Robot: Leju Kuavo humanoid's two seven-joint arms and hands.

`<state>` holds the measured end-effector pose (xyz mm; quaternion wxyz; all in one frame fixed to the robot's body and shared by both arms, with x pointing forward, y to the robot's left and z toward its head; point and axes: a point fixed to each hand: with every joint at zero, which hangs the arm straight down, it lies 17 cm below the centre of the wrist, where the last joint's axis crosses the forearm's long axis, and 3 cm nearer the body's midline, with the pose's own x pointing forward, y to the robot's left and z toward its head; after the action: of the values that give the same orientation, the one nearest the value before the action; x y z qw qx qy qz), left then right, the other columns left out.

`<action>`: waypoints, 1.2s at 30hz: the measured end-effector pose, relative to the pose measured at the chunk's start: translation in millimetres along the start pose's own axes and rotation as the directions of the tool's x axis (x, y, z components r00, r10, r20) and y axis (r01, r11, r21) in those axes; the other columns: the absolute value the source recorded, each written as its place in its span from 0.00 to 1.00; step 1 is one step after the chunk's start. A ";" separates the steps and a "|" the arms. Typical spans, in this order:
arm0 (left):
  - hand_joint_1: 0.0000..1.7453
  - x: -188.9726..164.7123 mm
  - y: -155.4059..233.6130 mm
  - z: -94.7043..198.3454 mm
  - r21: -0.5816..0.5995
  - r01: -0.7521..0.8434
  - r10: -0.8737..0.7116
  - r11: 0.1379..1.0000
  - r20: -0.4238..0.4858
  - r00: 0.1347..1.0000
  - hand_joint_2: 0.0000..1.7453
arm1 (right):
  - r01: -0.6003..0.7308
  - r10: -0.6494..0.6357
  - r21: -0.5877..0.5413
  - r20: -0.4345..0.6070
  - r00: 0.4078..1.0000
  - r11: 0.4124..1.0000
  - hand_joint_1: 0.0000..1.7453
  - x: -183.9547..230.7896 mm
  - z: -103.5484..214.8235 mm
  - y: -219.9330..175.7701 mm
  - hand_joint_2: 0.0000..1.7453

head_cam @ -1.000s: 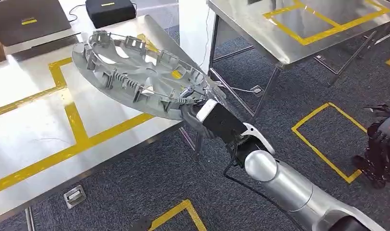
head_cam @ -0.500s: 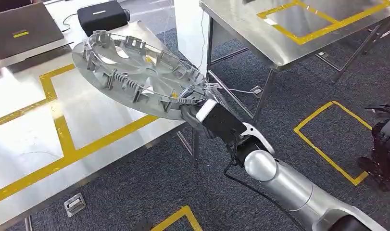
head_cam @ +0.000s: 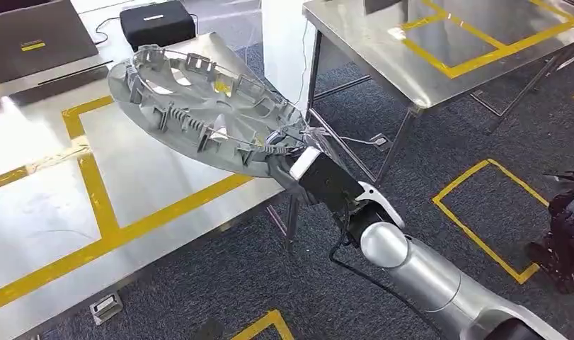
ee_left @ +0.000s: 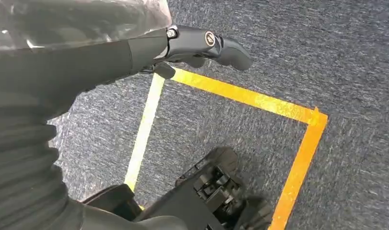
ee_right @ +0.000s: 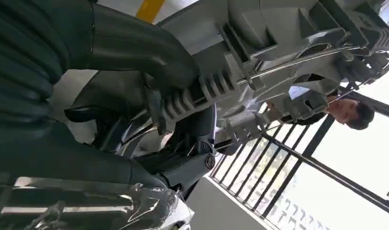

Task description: Take the parts from the cabinet and place them on the table.

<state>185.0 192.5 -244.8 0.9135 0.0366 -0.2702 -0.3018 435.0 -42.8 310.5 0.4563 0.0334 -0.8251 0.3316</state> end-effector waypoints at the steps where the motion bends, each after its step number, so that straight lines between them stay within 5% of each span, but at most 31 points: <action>1: 0.00 -0.1 -0.1 0.0 0.000 0.001 -0.001 1.000 0.000 1.000 1.00 | 0.000 0.000 0.000 0.000 1.000 1.000 1.00 -0.2 0.1 -0.1 1.00; 36: 0.00 4.2 2.2 -1.1 0.004 0.004 -0.004 1.000 0.007 1.000 1.00 | -0.006 0.006 0.007 0.001 1.000 1.000 1.00 -0.7 -0.6 0.3 1.00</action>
<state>189.5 191.8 -243.3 0.9118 0.0377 -0.2740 -0.3034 435.8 -42.4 310.0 0.4547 0.0330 -0.8243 0.3358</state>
